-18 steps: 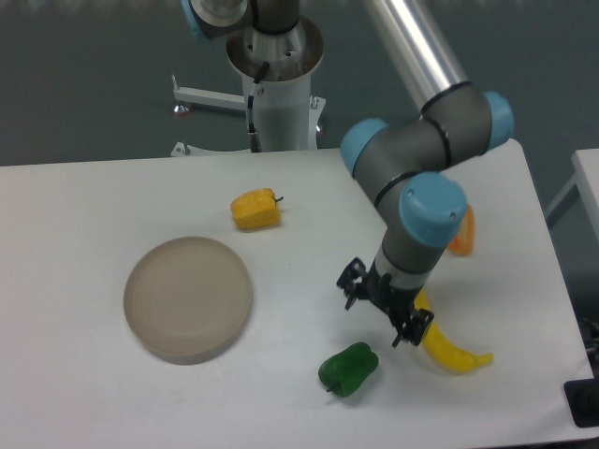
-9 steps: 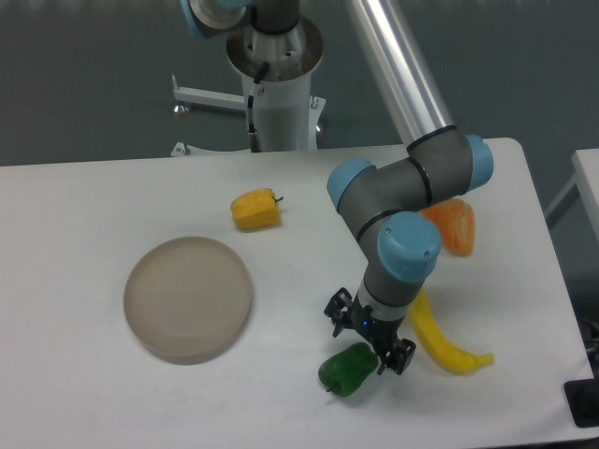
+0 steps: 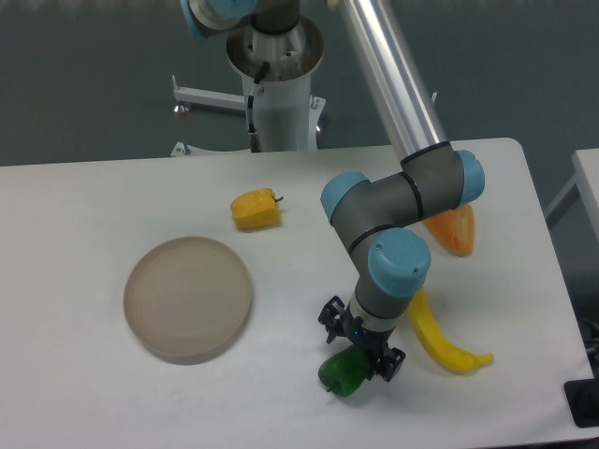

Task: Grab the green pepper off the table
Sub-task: 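Close the gripper around the green bell pepper, then lift the green bell pepper up off the table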

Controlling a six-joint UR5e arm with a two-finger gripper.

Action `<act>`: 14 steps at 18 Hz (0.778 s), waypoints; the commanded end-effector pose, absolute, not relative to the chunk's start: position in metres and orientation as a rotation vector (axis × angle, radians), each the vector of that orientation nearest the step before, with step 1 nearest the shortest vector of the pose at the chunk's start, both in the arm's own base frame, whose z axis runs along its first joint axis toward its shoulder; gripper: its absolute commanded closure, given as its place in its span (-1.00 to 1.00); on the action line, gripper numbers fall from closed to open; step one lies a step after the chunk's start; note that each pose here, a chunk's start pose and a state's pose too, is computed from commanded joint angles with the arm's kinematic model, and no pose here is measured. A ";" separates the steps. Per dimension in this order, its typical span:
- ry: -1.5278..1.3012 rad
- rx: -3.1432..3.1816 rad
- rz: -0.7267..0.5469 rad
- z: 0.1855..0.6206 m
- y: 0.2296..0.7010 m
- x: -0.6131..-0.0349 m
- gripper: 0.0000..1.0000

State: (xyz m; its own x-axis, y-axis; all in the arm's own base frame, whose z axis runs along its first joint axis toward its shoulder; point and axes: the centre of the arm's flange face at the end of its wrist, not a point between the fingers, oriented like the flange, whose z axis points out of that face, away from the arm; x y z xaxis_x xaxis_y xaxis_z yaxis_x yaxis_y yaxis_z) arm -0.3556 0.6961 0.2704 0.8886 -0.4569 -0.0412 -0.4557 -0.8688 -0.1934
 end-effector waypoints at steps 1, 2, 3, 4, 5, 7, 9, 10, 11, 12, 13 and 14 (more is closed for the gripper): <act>0.683 -2.861 0.000 0.285 0.690 -0.352 1.00; 0.639 -2.866 0.003 0.294 0.684 -0.352 1.00; 0.595 -2.868 0.012 0.306 0.677 -0.352 1.00; 0.562 -2.871 0.018 0.315 0.669 -0.355 1.00; 0.544 -2.875 0.015 0.326 0.660 -0.359 1.00; 0.501 -2.898 -0.026 0.346 0.637 -0.375 1.00; 0.478 -2.921 -0.046 0.370 0.614 -0.384 1.00; 0.497 -2.932 -0.068 0.379 0.597 -0.395 1.00; 0.566 -2.937 -0.095 0.388 0.586 -0.397 1.00; 0.644 -2.935 -0.117 0.392 0.573 -0.405 1.00; 0.716 -2.942 -0.114 0.399 0.563 -0.409 1.00; 0.775 -2.958 -0.106 0.399 0.559 -0.410 1.00</act>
